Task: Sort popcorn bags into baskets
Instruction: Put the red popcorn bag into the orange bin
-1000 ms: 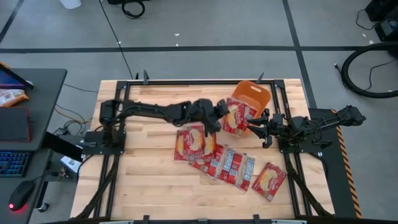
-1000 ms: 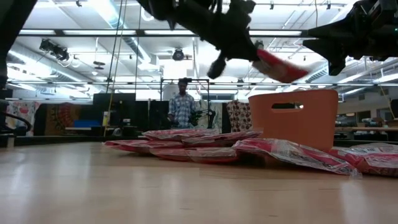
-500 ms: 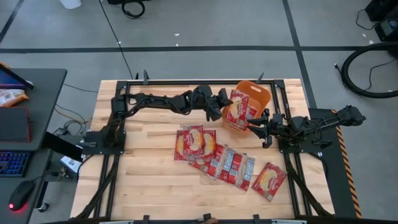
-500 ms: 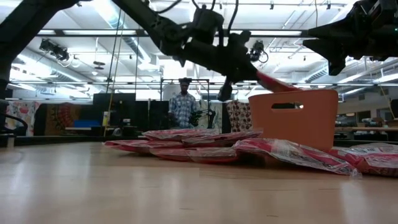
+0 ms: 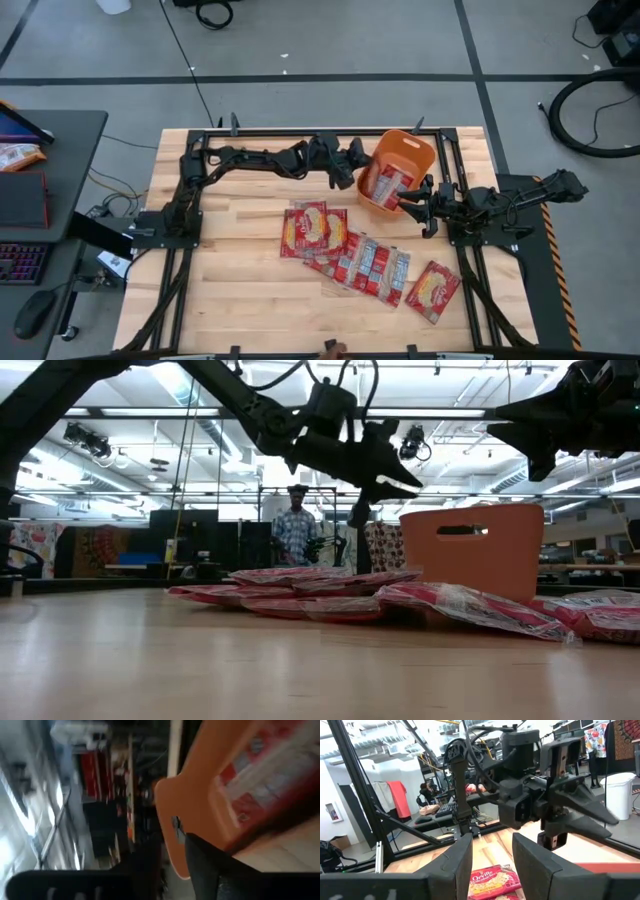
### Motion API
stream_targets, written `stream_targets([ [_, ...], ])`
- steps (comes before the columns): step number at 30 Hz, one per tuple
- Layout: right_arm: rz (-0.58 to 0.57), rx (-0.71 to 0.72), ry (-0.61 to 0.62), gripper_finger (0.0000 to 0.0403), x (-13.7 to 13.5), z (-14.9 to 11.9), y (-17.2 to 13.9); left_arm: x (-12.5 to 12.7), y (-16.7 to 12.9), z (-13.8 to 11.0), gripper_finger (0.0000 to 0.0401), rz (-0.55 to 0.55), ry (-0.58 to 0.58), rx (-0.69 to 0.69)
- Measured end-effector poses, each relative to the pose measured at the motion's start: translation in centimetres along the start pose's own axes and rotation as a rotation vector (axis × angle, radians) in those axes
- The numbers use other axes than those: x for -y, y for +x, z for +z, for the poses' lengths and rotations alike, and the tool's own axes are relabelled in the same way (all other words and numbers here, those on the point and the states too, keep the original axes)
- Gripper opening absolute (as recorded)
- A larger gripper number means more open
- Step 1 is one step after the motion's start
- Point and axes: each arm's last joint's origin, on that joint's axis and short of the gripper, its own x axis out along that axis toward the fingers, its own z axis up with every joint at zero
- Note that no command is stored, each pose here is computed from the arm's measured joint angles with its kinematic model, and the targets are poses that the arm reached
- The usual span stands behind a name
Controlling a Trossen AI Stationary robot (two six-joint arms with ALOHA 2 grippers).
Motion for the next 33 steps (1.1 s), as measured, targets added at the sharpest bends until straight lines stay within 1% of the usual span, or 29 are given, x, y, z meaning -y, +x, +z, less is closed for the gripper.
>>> stream_targets([
  [2, 0.001, 0.0, 0.0, 0.0144, 0.0, 0.0, 0.0, -0.6, -0.2, 0.9, 0.0103, 0.021, -0.086, -0.074],
  [5, 0.001, 0.0, 0.0, 0.0144, 0.0, 0.0, 0.0, -1.8, -0.9, 2.8, 0.0103, 0.04, -0.192, -0.163],
  [8, 0.001, 0.0, 0.0, 0.0144, 0.0, 0.0, 0.0, -2.5, -2.0, 5.2, 0.0096, -0.02, -0.243, -0.199],
  [10, 0.001, 0.0, 0.0, 0.0144, 0.0, 0.0, 0.0, -2.6, -2.9, 7.1, 0.009, -0.09, -0.279, -0.198],
  [12, 0.001, 0.0, 0.0, 0.0144, 0.0, 0.0, 0.0, -2.7, -3.9, 8.9, 0.0085, -0.162, -0.348, -0.198],
  [14, 0.001, 0.0, 0.0, 0.0144, 0.0, 0.0, 0.0, -2.6, -5.0, 10.7, 0.0081, -0.234, -0.439, -0.197],
  [15, 0.001, 0.0, 0.0, 0.0144, 0.0, 0.0, 0.0, -2.2, -5.6, 11.4, 0.0079, -0.295, -0.486, -0.208],
  [17, 0.001, 0.0, 0.0, 0.0144, 0.0, 0.0, 0.0, -1.5, -6.3, 12.9, 0.0077, -0.368, -0.598, -0.231],
  [19, 0.001, 0.001, 0.0, 0.0144, 0.0, 0.0, 0.0, -0.4, -7.2, 13.9, 0.0076, -0.474, -0.701, -0.298],
  [24, 0.001, 0.0, 0.0, 0.0144, 0.0, 0.0, 0.0, 1.4, -9.0, 15.9, 0.0076, -0.599, -0.952, -0.481],
  [26, 0.001, -0.001, 0.0, 0.0144, 0.0, 0.0, 0.0, 2.1, -9.5, 16.9, 0.008, -0.619, -1.029, -0.546],
  [27, 0.001, -0.003, -0.001, 0.0144, 0.0, 0.0, 0.0, 2.3, -10.0, 17.5, 0.0085, -0.629, -1.04, -0.579],
  [29, 0.001, -0.003, -0.001, 0.0144, 0.0, 0.0, 0.0, 2.8, -11.0, 18.8, 0.0101, -0.632, -1.026, -0.631],
  [31, 0.001, -0.002, -0.001, 0.0144, 0.0, 0.0, 0.0, 3.1, -11.9, 20.1, 0.0122, -0.624, -1.018, -0.661],
  [33, 0.001, -0.003, -0.001, 0.0144, 0.0, 0.0, 0.0, 3.3, -12.6, 21.3, 0.0147, -0.616, -1.033, -0.669],
])
